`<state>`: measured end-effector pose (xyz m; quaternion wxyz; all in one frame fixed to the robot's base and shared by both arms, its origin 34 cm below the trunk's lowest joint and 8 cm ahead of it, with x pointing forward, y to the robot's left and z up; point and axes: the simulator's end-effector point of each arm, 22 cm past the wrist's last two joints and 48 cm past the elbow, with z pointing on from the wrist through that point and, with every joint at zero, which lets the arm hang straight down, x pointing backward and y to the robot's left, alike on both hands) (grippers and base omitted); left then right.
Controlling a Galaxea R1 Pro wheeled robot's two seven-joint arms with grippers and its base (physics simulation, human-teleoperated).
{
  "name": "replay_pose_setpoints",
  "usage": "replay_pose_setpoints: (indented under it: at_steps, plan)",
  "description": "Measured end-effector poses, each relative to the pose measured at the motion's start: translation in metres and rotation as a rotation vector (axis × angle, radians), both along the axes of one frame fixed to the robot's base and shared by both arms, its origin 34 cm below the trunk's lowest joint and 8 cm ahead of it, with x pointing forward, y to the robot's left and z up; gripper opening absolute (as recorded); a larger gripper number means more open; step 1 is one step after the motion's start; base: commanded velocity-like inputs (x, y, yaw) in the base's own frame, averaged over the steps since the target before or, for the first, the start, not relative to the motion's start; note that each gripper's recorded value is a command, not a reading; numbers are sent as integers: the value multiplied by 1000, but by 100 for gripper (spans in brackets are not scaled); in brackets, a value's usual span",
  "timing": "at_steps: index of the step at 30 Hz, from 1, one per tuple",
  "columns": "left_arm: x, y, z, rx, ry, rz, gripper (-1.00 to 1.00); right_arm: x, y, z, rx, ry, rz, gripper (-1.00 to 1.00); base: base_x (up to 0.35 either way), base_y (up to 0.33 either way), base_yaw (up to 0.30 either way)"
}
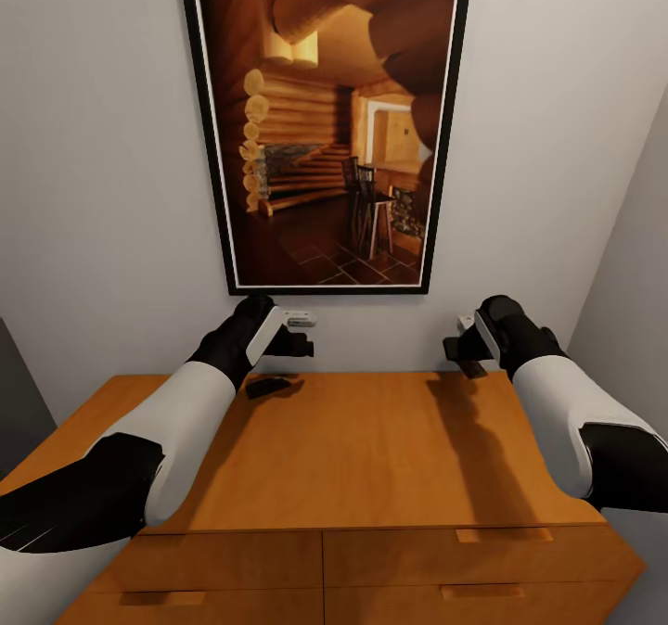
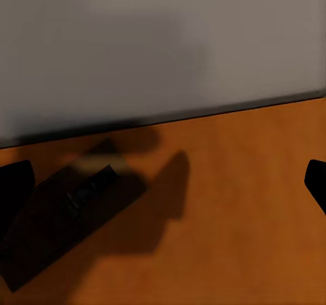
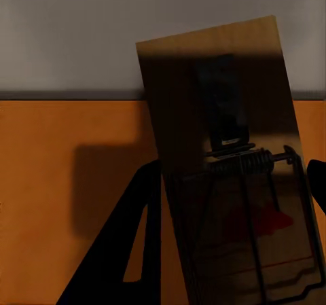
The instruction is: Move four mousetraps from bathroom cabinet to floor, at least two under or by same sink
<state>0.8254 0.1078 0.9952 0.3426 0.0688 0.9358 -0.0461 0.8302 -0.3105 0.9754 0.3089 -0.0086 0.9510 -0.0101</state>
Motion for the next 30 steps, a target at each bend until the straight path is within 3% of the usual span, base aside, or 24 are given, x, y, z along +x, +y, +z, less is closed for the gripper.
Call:
replay_pose_setpoints:
  at_steps: [30]
  plan:
    - [0,0,0,4,0,0,100,0,-1,0,-2,0,-1,-100,-5,23,0]
